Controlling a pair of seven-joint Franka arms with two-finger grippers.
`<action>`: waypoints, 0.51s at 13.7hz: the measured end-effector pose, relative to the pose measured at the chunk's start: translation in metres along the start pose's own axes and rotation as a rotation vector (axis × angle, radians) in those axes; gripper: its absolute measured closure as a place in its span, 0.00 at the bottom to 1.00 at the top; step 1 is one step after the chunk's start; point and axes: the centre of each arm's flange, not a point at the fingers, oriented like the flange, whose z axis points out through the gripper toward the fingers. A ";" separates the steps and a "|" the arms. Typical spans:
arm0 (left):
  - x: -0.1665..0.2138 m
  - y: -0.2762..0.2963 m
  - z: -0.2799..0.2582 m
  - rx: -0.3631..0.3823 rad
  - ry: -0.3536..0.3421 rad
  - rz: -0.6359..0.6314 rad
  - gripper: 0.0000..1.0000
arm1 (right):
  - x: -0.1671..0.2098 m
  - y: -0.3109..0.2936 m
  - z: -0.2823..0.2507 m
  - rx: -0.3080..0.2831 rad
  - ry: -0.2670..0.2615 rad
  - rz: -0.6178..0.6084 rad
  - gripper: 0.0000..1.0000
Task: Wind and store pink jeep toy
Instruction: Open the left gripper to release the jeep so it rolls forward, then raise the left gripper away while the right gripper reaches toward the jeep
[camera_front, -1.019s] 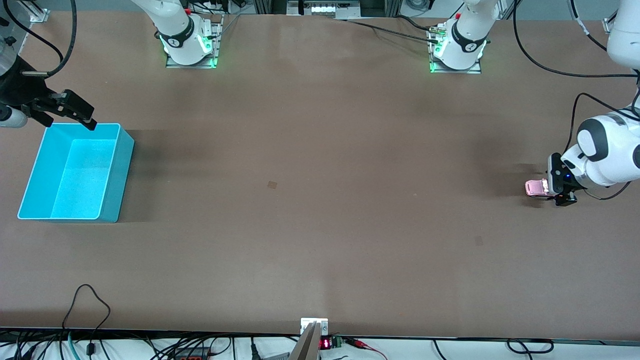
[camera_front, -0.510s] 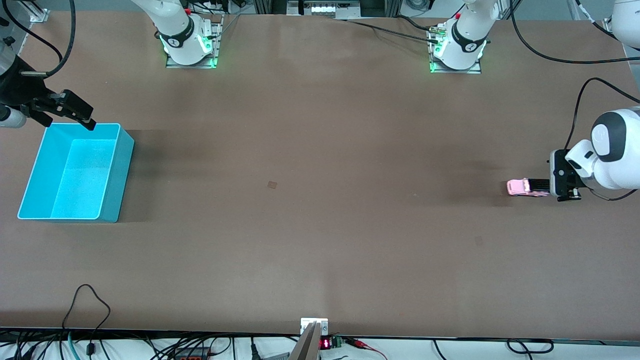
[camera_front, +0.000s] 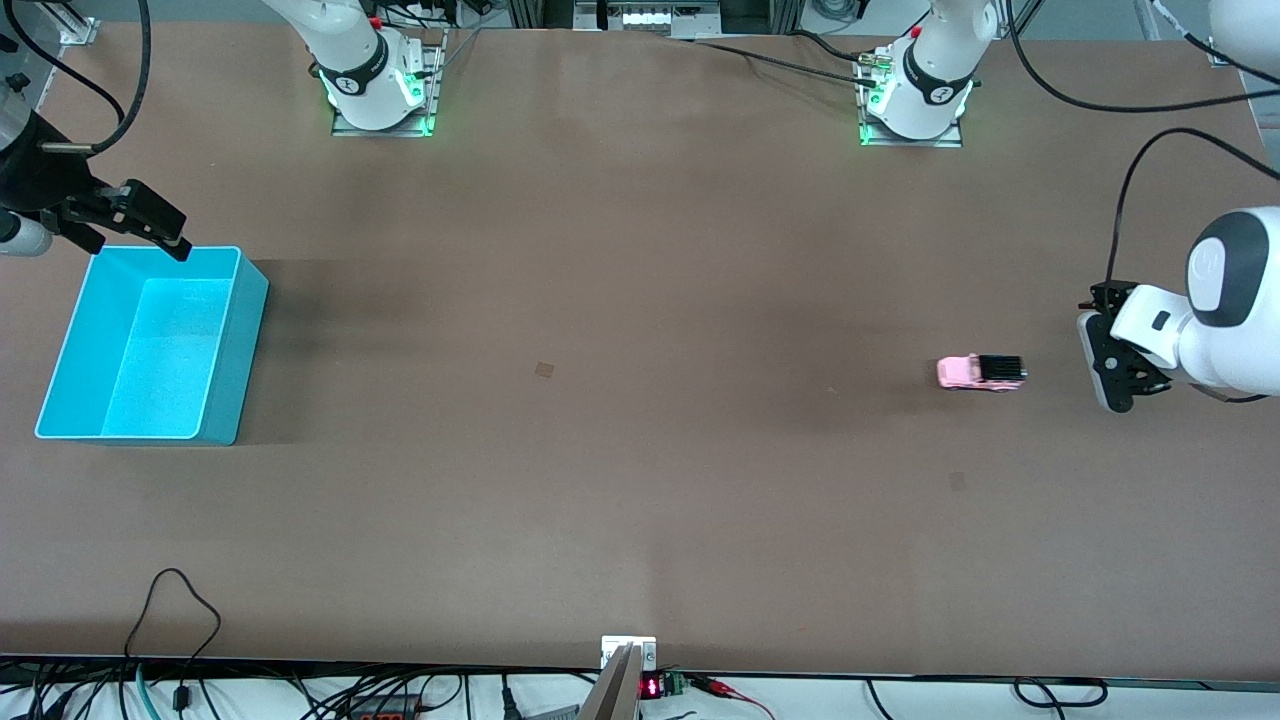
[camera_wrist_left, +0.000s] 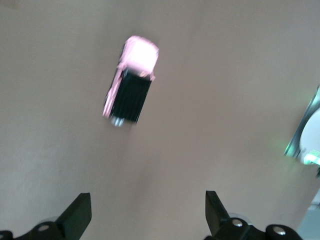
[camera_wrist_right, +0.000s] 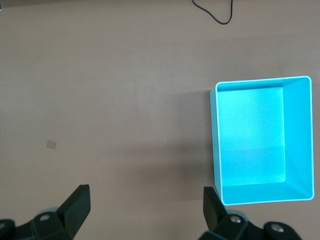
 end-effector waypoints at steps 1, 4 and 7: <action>0.007 0.012 -0.016 0.005 -0.003 -0.071 0.00 | 0.000 0.000 0.000 0.000 0.000 0.000 0.00; 0.032 0.052 -0.055 0.021 -0.016 -0.276 0.00 | 0.000 0.000 0.000 0.000 0.000 0.000 0.00; 0.058 0.091 -0.091 0.048 -0.014 -0.479 0.00 | 0.000 0.000 0.000 0.000 0.000 0.000 0.00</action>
